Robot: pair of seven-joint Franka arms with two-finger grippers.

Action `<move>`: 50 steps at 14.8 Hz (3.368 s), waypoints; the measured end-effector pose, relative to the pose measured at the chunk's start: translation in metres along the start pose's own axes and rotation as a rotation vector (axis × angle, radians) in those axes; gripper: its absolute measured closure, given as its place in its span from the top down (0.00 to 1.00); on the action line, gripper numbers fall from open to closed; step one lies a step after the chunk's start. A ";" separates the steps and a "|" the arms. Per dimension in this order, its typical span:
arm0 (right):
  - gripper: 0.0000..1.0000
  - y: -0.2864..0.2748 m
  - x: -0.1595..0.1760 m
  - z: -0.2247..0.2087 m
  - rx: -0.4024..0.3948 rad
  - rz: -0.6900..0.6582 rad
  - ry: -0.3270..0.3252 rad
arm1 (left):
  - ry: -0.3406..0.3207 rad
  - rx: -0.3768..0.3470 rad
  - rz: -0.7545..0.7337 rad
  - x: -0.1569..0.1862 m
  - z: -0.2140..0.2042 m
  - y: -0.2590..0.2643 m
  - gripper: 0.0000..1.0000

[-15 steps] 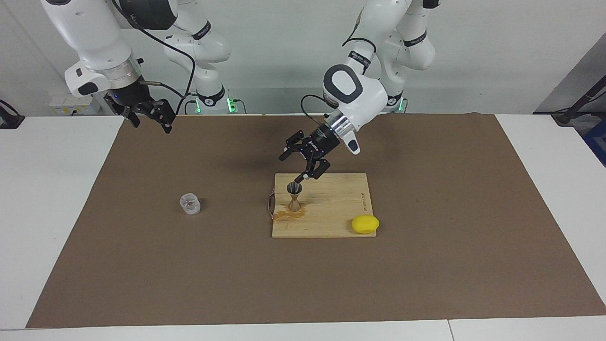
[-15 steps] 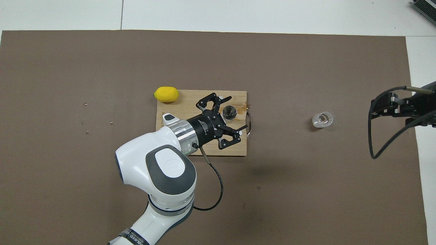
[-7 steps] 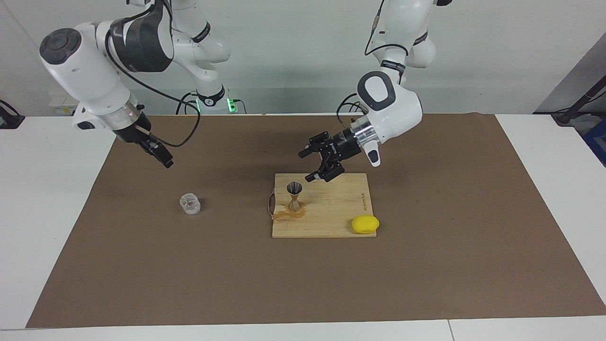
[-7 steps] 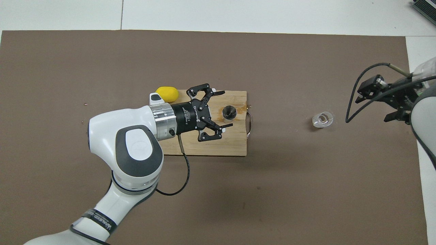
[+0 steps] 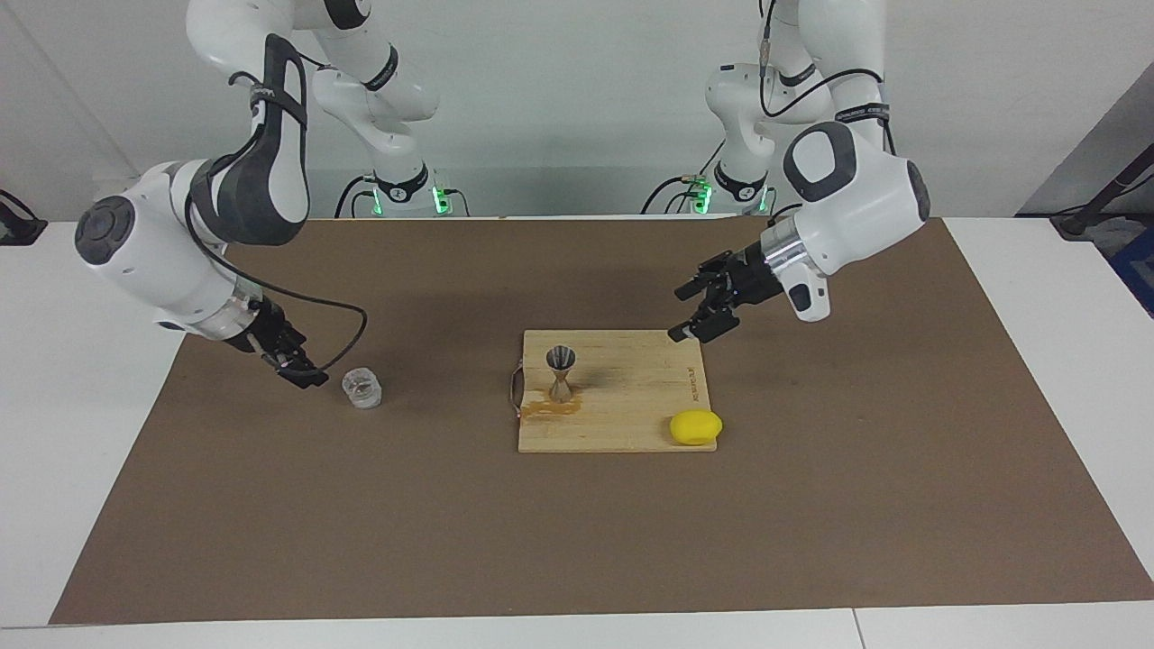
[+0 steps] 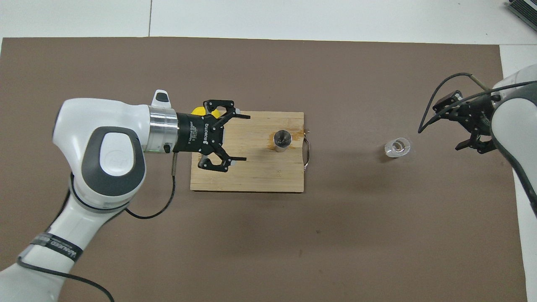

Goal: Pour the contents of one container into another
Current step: 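Retract the left gripper while the right gripper opens over the glass, then close the right gripper around the small clear glass cup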

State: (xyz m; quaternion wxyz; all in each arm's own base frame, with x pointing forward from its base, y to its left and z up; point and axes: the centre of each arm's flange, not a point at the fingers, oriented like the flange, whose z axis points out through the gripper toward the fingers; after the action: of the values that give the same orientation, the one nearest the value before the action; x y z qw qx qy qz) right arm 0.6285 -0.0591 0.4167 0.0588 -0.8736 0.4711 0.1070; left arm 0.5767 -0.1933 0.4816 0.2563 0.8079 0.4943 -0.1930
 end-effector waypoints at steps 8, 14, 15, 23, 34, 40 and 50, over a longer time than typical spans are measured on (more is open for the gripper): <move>0.97 0.027 0.062 0.056 0.090 0.180 -0.166 | 0.400 0.125 0.400 0.024 -0.102 -0.004 1.00; 0.98 0.029 0.078 0.096 0.093 0.233 -0.247 | 0.444 0.254 0.767 0.064 -0.147 -0.025 1.00; 1.00 0.028 0.078 0.101 0.099 0.241 -0.263 | 0.438 0.278 0.823 0.068 -0.152 -0.029 1.00; 0.99 0.035 0.073 0.131 0.102 0.287 -0.344 | 0.360 0.553 1.163 0.038 -0.186 -0.066 1.00; 0.99 0.034 0.057 0.152 0.122 0.316 -0.384 | 0.340 0.577 1.176 -0.001 -0.224 -0.070 1.00; 0.93 0.026 0.046 0.157 0.113 0.298 -0.392 | 0.330 0.583 1.179 0.005 -0.216 -0.068 1.00; 0.50 0.026 0.047 0.152 0.144 0.318 -0.406 | 0.299 0.601 1.168 0.007 -0.211 -0.072 1.00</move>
State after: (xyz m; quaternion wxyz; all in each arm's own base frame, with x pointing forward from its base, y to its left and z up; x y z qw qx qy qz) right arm 0.6123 -0.0804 0.2580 0.1965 -0.7429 0.5873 0.2542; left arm 0.5275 -0.0332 0.6293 0.0115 0.9969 -0.0688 -0.0376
